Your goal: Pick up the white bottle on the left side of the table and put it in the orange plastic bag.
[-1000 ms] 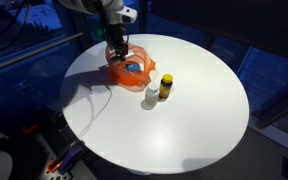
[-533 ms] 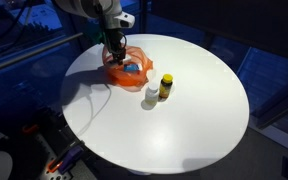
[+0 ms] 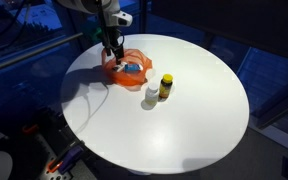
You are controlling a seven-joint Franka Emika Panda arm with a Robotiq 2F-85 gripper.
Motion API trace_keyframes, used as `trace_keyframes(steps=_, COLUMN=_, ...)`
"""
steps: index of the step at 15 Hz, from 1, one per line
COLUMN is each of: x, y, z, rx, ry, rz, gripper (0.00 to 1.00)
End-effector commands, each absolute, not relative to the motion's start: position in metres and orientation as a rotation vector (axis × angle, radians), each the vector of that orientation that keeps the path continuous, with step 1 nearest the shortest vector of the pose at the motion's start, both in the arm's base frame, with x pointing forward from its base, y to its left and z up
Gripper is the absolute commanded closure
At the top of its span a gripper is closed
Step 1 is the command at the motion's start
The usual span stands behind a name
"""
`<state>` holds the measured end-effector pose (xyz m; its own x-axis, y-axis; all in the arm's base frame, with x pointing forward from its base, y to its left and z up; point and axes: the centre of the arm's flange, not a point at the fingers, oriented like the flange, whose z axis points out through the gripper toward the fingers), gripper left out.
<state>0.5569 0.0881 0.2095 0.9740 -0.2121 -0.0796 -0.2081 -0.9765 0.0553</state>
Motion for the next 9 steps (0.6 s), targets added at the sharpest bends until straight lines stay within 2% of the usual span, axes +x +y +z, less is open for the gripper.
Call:
trace_keyframes(steps=1, x=0.554, y=0.094, z=0.238, rx=3.080, ry=-0.272, rz=-0.223, gripper=0.00)
trace_keyframes(steps=9, x=0.553, y=0.109, z=0.288, rx=3.052, ry=-0.149, rz=-0.381, gripper=0.00)
